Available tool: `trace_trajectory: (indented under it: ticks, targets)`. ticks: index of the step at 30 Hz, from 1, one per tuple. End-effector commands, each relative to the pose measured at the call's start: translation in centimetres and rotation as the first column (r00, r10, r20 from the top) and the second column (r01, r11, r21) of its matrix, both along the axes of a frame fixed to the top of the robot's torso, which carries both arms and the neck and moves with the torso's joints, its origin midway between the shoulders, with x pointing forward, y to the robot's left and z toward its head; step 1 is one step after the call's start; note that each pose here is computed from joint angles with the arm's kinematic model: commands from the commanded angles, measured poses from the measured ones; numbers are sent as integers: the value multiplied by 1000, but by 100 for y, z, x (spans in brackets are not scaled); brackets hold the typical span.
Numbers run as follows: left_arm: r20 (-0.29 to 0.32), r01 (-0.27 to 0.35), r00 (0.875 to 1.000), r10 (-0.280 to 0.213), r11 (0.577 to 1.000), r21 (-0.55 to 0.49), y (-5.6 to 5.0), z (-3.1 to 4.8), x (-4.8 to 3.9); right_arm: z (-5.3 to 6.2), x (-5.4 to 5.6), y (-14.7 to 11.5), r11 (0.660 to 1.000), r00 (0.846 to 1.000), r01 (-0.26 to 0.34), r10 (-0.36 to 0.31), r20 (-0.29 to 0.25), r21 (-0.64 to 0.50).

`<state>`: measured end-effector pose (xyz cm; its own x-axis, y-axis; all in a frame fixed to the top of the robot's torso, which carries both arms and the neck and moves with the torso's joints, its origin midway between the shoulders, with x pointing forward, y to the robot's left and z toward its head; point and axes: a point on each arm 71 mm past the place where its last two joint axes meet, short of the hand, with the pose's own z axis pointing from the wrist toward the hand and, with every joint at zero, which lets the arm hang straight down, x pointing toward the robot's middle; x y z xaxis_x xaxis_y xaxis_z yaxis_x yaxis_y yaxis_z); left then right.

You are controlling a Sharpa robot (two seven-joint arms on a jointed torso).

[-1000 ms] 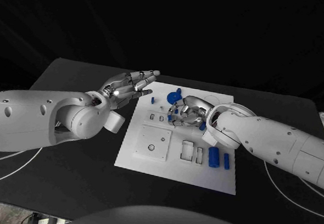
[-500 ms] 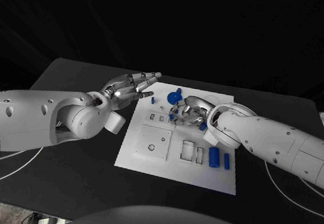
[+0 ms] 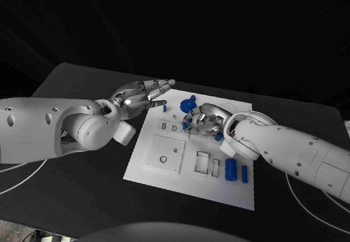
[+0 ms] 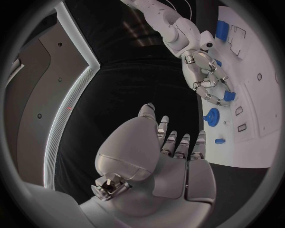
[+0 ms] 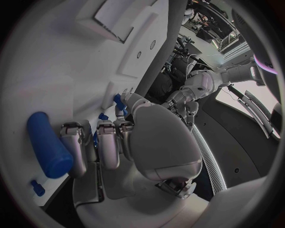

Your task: Assemble the parts on the task board

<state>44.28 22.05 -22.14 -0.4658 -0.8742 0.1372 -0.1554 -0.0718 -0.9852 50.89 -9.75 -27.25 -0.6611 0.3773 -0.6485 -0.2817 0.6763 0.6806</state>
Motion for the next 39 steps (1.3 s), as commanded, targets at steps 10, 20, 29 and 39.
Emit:
trace_trajectory:
  ticks: [10, 20, 29, 39]
  targets:
    - [-4, 29, 1000, -29, 1000, -9, -39, 2, -5, -35, -19, -5, 1000, 1000, -18, 17, -17, -20]
    - [-8, 32, 999, -32, 999, -8, -45, -1, -5, -49, -25, 1, 1000, 1000, -21, 21, -14, -21]
    - [-12, 33, 999, -33, 999, -8, -45, -23, -8, -48, -28, 3, 999, 1000, -23, 23, -2, -22]
    - [-19, 30, 999, -30, 1000, -9, -34, -52, -14, -53, -29, -2, 999, 999, -31, 31, 6, -38]
